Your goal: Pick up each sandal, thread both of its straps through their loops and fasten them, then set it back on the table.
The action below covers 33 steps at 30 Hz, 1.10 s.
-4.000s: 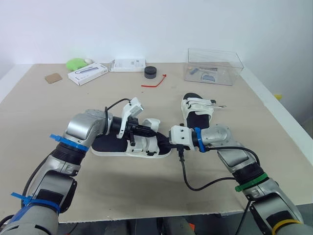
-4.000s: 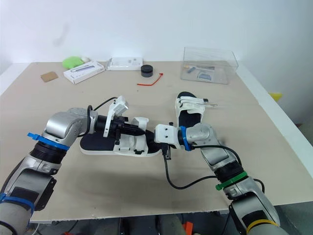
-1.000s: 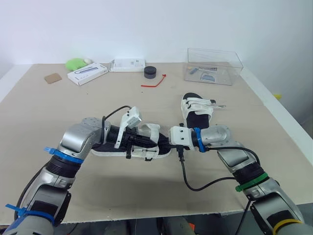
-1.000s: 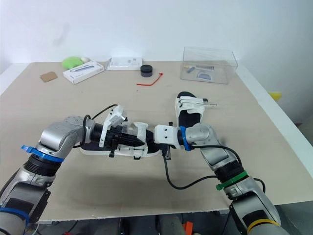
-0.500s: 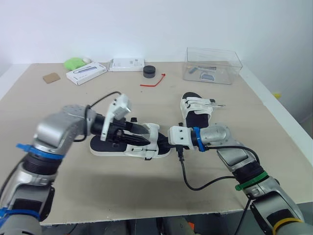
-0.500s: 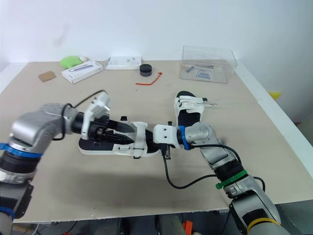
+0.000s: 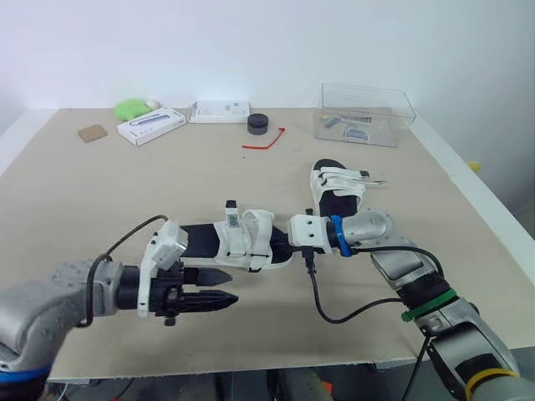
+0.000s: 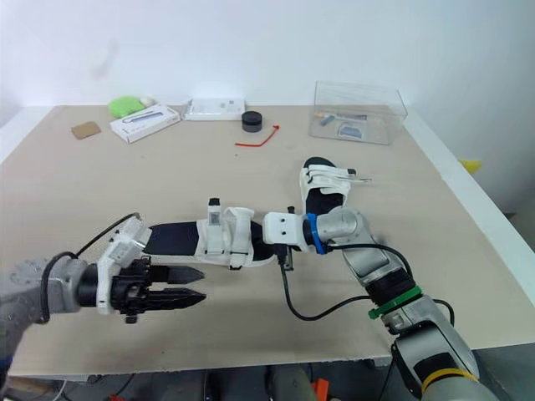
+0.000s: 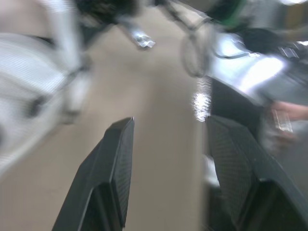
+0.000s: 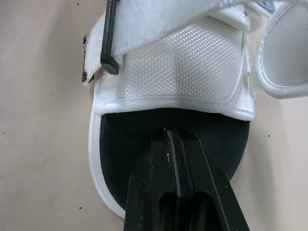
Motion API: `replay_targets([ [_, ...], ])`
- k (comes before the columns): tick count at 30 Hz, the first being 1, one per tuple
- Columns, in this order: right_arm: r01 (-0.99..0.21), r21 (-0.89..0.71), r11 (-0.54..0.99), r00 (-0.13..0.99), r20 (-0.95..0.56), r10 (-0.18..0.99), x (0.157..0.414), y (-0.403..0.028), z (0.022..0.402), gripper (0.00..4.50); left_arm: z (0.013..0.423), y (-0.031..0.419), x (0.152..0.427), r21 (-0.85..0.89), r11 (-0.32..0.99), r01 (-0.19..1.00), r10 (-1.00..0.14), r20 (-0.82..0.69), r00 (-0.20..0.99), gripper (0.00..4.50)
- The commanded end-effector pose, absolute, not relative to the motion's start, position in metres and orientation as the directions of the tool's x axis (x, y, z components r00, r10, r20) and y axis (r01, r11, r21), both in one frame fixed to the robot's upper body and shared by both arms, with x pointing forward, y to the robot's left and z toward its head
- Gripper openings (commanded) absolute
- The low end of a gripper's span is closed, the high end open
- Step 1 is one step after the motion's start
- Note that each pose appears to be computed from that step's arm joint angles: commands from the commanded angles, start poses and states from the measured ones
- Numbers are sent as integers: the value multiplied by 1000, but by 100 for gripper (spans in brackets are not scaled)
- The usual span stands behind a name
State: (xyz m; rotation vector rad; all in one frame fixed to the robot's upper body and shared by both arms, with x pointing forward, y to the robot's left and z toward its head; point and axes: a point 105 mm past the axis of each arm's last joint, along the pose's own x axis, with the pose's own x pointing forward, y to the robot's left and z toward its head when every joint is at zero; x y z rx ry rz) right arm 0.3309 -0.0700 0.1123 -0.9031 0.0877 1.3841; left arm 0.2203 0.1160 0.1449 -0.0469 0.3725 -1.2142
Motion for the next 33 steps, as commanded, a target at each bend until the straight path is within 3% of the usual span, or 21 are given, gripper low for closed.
replay_targets([
  [1,-926,-364,-99,193,-682,705,325,-88,65,0,139,111,231,-92,433,897,-883,-241,402,241],
  [15,-925,-367,-96,195,-678,709,321,-88,63,0,118,99,259,-39,479,877,-862,-207,462,241],
  [26,-926,-368,-83,210,-685,697,319,-96,64,0,111,81,253,-102,346,933,-925,-201,321,241],
  [33,-925,-371,-77,217,-687,693,320,-97,65,0,108,74,259,-92,337,937,-928,-202,314,241],
])
